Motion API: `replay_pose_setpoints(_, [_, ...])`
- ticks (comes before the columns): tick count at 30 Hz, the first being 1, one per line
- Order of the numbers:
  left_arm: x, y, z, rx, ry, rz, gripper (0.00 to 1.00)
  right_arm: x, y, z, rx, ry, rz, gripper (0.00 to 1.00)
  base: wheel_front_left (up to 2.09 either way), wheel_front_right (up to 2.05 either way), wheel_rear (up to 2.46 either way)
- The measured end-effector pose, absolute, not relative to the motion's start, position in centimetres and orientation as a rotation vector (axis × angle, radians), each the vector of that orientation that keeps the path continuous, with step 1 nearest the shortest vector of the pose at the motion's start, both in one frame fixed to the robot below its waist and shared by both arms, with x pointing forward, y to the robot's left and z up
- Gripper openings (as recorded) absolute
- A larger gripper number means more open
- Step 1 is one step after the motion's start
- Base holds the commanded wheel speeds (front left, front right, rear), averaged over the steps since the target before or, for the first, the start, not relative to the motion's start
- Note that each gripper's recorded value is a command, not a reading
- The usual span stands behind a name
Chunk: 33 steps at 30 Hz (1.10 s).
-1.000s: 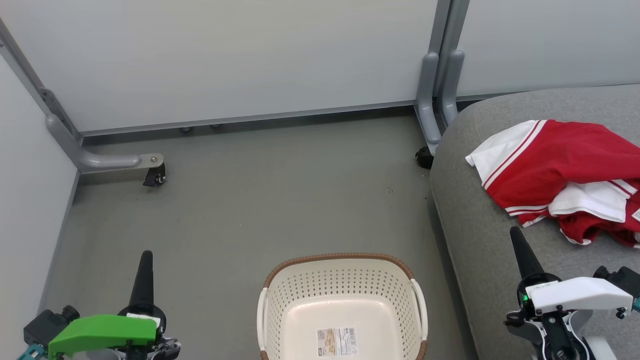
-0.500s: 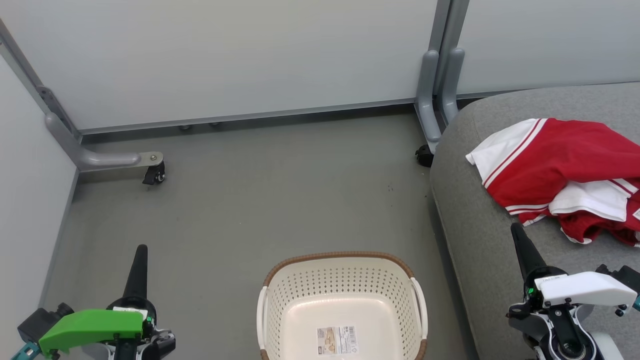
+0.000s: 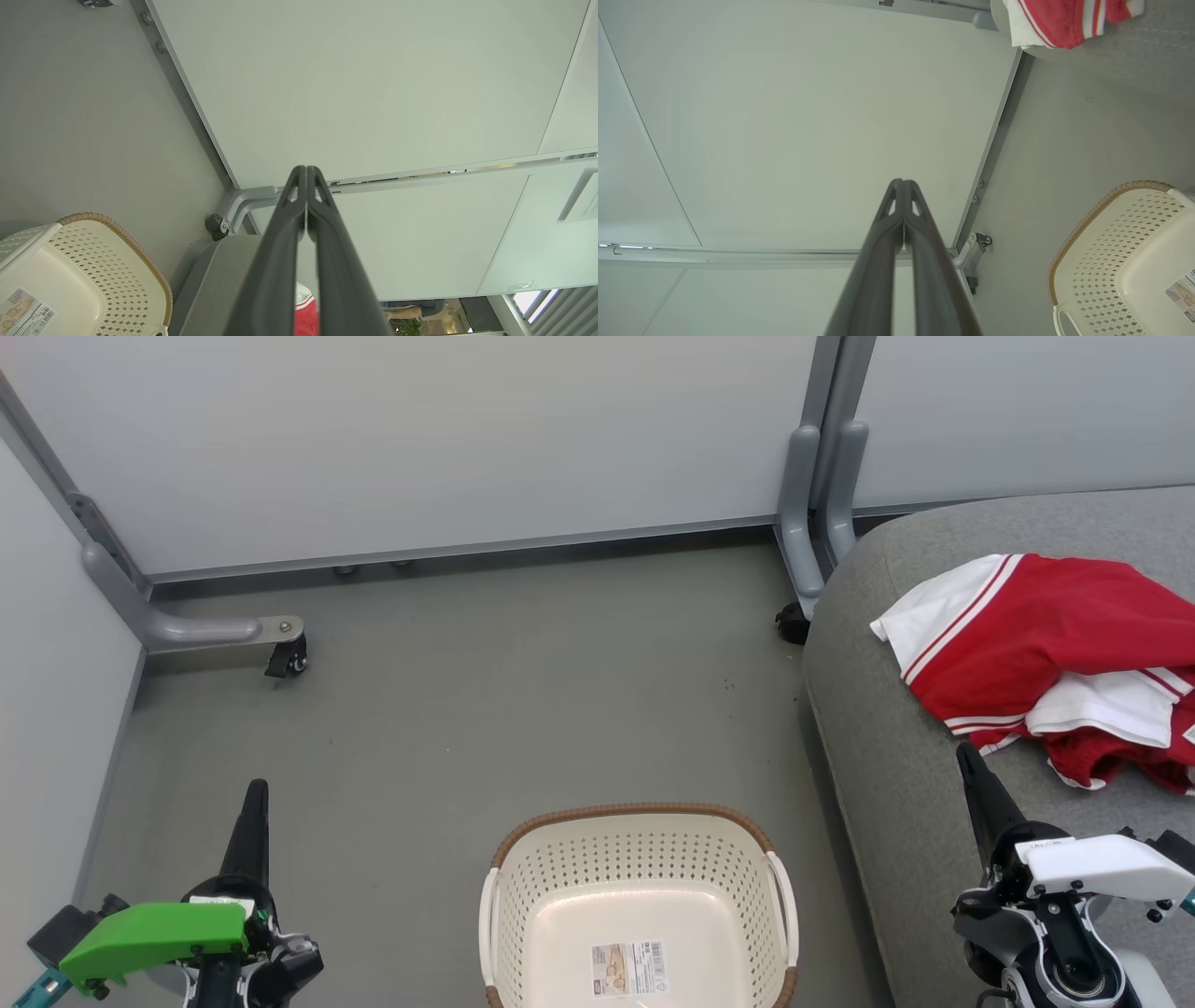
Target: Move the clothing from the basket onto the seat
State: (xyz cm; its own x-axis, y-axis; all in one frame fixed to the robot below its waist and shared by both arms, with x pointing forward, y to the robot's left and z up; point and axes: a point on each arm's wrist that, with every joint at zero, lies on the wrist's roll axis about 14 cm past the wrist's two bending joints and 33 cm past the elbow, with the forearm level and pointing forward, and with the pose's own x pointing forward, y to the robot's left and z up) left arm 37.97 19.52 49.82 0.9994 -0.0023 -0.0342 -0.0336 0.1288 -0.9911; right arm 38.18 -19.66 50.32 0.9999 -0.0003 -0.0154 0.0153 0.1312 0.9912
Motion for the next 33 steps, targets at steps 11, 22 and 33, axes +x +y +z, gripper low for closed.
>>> replay_pose_setpoints(11, [38.40,19.79,50.10,-1.519,0.020,0.018,0.00,38.51,-19.81,50.36,1.519,0.011,-0.009,0.00,0.00,0.00,0.00])
replay_pose_setpoints(22, [38.71,19.92,50.32,-1.573,0.013,0.010,0.00,38.81,-19.99,50.55,1.573,0.005,-0.006,0.00,0.00,0.00,0.00])
replay_pose_setpoints(33, [38.71,20.00,50.33,-1.575,0.011,0.011,0.00,38.81,-20.01,50.55,1.575,0.005,-0.006,0.00,0.00,0.00,0.00])
